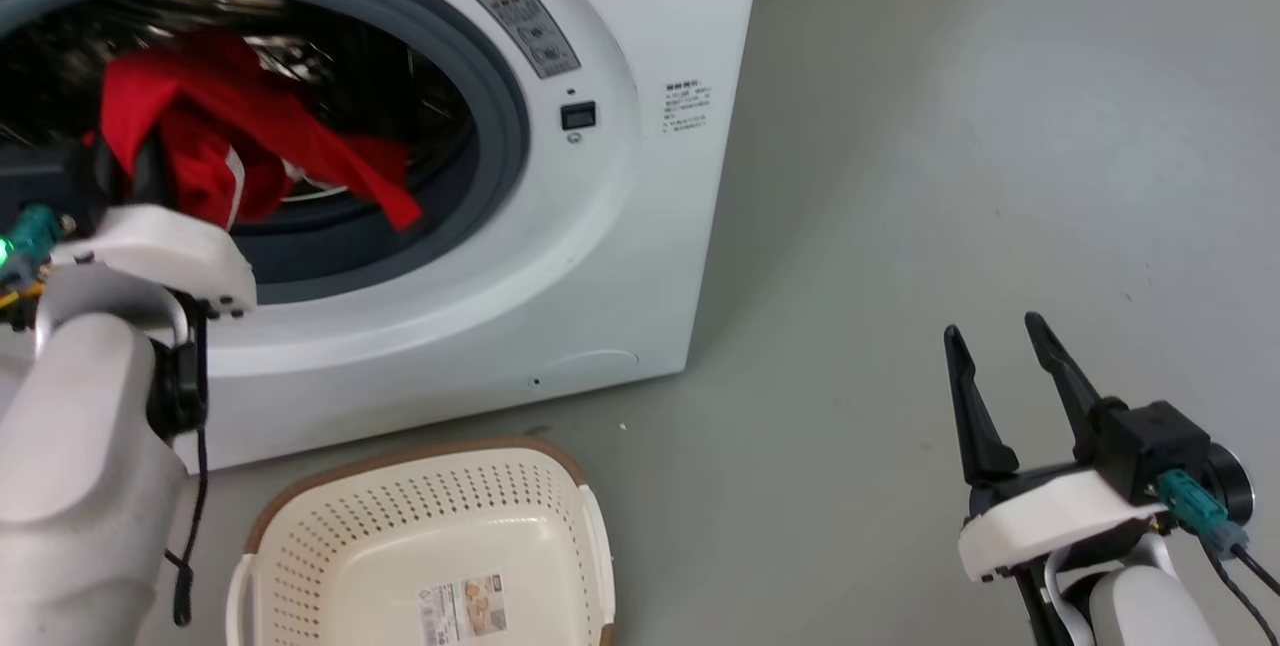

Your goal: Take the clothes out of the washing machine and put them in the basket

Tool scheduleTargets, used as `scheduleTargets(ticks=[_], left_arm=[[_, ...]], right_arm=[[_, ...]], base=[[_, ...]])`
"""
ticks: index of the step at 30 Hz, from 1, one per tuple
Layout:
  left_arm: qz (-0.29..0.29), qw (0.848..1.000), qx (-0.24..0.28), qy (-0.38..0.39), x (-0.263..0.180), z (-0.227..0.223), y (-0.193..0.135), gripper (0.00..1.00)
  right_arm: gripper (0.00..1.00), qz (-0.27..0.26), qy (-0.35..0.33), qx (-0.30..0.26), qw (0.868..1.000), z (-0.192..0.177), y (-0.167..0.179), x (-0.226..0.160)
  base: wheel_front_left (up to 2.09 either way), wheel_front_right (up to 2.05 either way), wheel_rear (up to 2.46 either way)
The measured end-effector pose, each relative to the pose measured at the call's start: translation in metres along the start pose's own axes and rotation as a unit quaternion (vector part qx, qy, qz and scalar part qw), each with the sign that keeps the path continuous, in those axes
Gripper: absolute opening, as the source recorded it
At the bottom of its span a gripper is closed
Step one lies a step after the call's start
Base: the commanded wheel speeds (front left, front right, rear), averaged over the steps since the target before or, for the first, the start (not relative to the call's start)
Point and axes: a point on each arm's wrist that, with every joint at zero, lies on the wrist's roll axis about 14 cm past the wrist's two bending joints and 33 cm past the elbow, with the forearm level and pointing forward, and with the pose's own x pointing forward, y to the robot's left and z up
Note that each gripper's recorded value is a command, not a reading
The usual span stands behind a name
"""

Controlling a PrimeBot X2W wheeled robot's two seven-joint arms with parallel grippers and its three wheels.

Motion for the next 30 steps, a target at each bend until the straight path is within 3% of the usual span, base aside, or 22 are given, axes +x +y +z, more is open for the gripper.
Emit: scheduleTargets(ticks=[4, 15, 24, 30], left_arm=[[0.01, 1.0, -0.012, -0.027, -0.027, 0.021, 0.005, 0.0], [0.017, 0.999, -0.04, -0.022, -0.107, 0.016, 0.0, 0.0], [0.01, 0.995, -0.071, 0.066, -0.17, -0.04, -0.017, 0.0], [0.009, 0.985, -0.092, 0.149, -0.193, -0.09, -0.027, 0.0]], right_arm=[[1.0, 0.004, -0.007, -0.001, 1.0, 0.008, 0.003, -0.009], [1.0, 0.027, -0.015, -0.006, 1.0, 0.021, 0.018, -0.023], [1.0, 0.051, -0.014, -0.01, 0.999, 0.025, 0.034, -0.018], [1.0, 0.062, 0.0, -0.007, 0.998, 0.016, 0.041, -0.007]], base=[[0.0, 0.0, 0.0], [0.0, 0.0, 0.0], [0.0, 0.0, 0.0], [0.0, 0.0, 0.0]])
